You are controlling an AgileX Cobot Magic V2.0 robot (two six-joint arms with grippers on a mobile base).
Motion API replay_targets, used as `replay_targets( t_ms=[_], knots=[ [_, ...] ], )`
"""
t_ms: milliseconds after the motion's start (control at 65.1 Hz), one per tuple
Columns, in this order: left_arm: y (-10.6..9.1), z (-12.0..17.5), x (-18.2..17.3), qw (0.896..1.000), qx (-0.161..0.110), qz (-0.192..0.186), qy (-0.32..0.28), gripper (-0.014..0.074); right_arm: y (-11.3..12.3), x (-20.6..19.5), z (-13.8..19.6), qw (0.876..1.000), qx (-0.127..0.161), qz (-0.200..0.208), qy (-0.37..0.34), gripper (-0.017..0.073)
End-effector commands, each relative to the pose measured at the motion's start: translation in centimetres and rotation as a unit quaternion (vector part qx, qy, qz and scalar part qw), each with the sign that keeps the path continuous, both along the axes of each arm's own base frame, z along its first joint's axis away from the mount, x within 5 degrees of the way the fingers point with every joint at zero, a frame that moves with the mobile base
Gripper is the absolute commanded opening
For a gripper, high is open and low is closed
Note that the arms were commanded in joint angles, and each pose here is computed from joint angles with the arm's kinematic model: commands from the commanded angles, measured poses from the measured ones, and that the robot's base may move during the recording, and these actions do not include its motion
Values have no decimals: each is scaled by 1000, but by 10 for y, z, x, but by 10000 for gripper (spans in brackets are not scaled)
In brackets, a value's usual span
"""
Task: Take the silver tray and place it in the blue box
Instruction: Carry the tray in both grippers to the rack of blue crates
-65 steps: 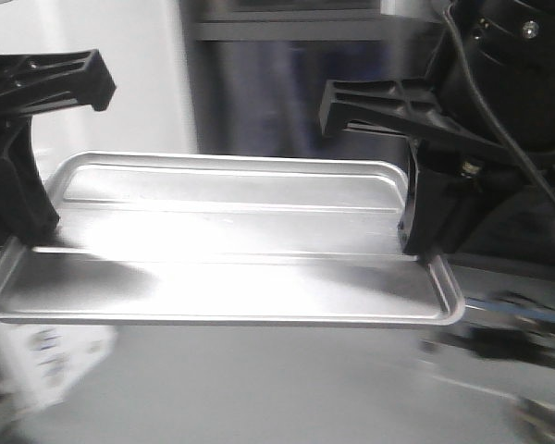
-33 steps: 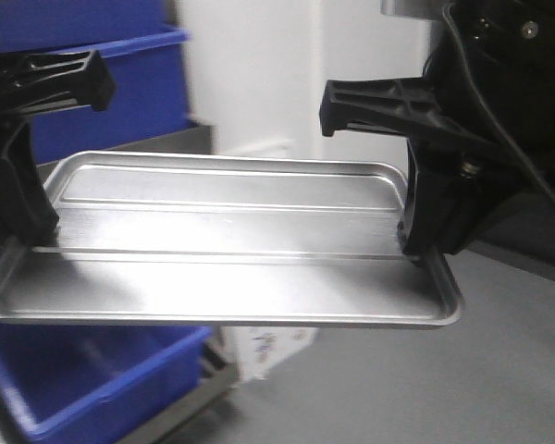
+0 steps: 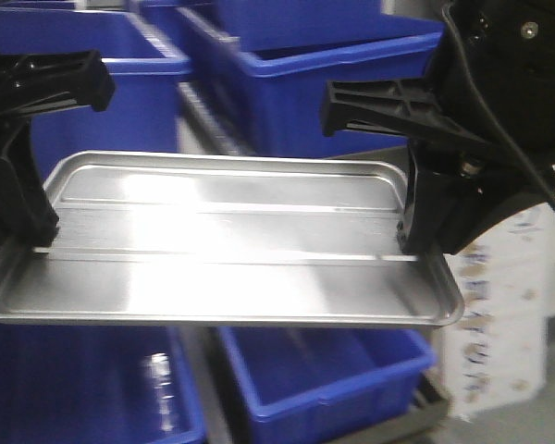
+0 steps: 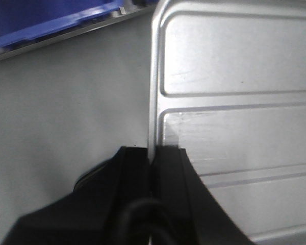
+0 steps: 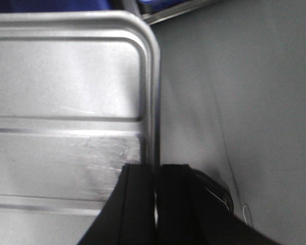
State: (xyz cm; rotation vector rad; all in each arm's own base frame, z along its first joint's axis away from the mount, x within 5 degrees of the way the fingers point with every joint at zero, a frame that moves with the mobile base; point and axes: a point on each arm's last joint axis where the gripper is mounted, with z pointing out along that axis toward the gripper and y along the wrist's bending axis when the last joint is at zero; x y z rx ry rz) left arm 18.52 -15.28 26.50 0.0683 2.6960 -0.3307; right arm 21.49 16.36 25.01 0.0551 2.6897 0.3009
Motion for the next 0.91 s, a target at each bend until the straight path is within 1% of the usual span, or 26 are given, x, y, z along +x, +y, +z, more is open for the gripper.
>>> replay_targets(
  t_ms=[0,891],
  knots=[
    [4,12,-1,1000,11,-9,-24,-104,-6,2,15,999,-12,8,-32,60],
    [4,12,-1,1000,11,-9,-24,-104,-6,2,15,999,-12,8,-32,60]
  ],
)
